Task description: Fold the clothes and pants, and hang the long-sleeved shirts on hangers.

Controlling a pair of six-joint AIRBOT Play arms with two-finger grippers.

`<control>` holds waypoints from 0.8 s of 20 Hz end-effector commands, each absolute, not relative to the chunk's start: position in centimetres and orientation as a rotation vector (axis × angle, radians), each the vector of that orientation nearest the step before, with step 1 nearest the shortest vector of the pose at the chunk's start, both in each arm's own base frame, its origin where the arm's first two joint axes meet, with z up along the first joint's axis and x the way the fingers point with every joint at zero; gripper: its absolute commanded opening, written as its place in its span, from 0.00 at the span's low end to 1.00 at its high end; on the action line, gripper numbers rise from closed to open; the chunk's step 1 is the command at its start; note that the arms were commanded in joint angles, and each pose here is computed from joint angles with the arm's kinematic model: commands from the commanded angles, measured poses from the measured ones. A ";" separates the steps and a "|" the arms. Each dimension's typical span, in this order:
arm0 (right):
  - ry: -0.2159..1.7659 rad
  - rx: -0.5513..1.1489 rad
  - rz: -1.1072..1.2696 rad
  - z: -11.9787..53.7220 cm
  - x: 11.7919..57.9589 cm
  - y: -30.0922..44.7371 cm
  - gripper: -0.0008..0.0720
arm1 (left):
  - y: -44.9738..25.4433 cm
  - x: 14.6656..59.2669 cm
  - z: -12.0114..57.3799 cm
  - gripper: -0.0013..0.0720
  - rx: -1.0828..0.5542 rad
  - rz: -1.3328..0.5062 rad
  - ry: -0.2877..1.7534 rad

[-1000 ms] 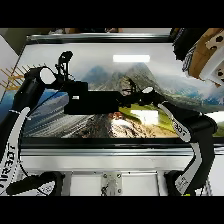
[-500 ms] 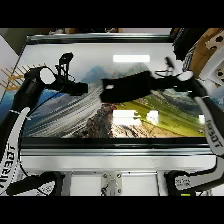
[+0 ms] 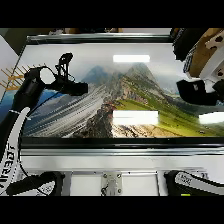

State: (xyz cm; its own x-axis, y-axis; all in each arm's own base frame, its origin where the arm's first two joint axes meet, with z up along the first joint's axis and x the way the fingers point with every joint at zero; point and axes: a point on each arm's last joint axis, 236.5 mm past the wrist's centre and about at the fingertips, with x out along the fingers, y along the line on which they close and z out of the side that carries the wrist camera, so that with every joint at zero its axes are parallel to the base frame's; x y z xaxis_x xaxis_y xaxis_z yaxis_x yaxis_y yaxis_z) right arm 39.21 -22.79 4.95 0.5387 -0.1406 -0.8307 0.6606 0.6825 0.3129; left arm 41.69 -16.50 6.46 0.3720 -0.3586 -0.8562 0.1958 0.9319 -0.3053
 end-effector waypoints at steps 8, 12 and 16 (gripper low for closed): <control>1.067 0.696 -0.695 -1.2 28.6 -20.9 0.03 | -17.0 41.2 6.5 0.02 -0.183 -0.369 1.154; 1.120 0.633 -0.728 -0.7 26.6 -21.3 0.73 | -17.0 41.0 6.3 0.02 -0.180 -0.370 1.165; 1.143 0.607 -0.688 1.7 25.2 -20.5 0.78 | -16.9 40.8 6.2 0.02 -0.177 -0.371 1.175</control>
State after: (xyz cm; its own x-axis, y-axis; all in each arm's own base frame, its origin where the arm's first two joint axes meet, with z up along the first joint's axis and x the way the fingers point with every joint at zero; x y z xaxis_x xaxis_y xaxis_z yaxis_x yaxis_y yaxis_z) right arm 26.41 -21.11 0.26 0.2720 -0.1836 -0.9446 0.7842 0.6112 0.1070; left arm 40.94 -16.94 6.32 0.3409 -0.3749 -0.8621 0.1887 0.9256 -0.3280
